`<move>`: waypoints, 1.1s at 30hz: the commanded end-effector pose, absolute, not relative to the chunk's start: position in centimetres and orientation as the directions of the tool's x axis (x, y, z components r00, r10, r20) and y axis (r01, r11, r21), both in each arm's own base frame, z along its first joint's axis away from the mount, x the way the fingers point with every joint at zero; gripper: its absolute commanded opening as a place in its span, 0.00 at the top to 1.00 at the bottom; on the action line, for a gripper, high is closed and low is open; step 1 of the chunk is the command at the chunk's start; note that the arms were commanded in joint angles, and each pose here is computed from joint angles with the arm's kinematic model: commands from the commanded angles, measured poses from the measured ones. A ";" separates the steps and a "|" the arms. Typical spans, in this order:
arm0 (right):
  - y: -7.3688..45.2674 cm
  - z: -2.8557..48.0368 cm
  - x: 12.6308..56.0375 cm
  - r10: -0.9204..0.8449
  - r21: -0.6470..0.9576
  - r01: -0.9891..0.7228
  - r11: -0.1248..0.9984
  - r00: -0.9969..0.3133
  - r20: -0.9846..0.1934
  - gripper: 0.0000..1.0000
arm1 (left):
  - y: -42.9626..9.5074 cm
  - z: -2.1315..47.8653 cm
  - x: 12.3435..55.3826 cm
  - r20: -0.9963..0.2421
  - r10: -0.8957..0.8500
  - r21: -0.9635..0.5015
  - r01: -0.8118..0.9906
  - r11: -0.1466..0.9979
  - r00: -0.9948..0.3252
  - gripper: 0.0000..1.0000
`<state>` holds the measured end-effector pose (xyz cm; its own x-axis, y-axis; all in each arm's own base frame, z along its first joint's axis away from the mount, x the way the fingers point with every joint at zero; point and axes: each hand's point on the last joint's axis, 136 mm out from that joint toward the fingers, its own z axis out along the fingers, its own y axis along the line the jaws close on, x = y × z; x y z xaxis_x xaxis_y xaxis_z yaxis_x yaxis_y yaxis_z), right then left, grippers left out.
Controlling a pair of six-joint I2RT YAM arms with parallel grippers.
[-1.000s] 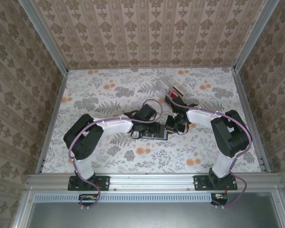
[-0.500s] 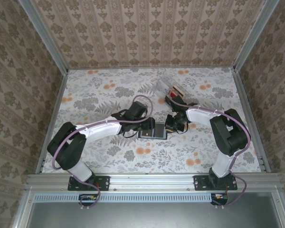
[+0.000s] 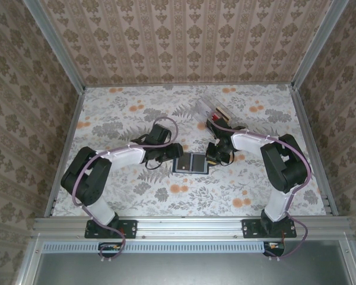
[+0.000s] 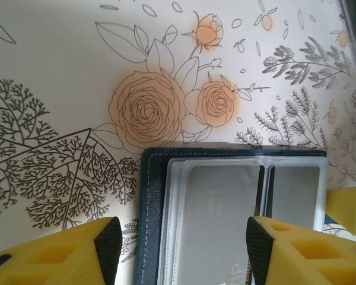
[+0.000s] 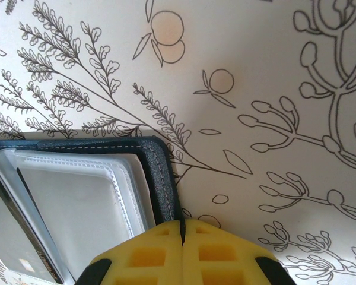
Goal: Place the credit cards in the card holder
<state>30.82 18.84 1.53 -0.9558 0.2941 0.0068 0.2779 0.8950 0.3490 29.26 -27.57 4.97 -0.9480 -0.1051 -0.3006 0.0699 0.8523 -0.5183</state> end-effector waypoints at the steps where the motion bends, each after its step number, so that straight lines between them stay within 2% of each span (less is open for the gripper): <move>1: 17.1 -0.7 30.1 0.294 0.251 0.291 0.923 -0.955 0.023 0.97 | -28.1 4.5 29.1 -0.265 -0.114 -0.552 0.054 0.832 -0.957 0.39; 13: 17.2 -0.4 30.2 0.292 0.253 0.288 0.924 -0.956 0.024 0.97 | -28.3 2.8 28.8 -0.218 -0.110 -0.546 0.028 0.837 -0.970 0.40; 24: 17.8 1.0 30.9 0.278 0.283 0.269 0.921 -0.960 0.007 0.94 | -28.8 3.2 28.8 -0.213 -0.106 -0.570 0.035 0.821 -0.971 0.46; 28: 17.7 2.6 31.5 0.262 0.287 0.242 0.927 -0.964 -0.033 0.92 | -28.7 3.3 28.7 -0.212 -0.116 -0.569 0.026 0.822 -0.970 0.49; 33: 17.4 6.3 32.9 0.236 0.303 0.191 0.934 -0.964 -0.122 0.83 | -28.3 3.2 28.7 -0.218 -0.125 -0.560 0.019 0.829 -0.968 0.49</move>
<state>31.78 18.15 2.97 -0.9653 0.2577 -0.0411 0.2332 0.9226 0.3073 28.73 -28.60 3.40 -0.9681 -0.1074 -0.2264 0.0389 0.8282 -0.5590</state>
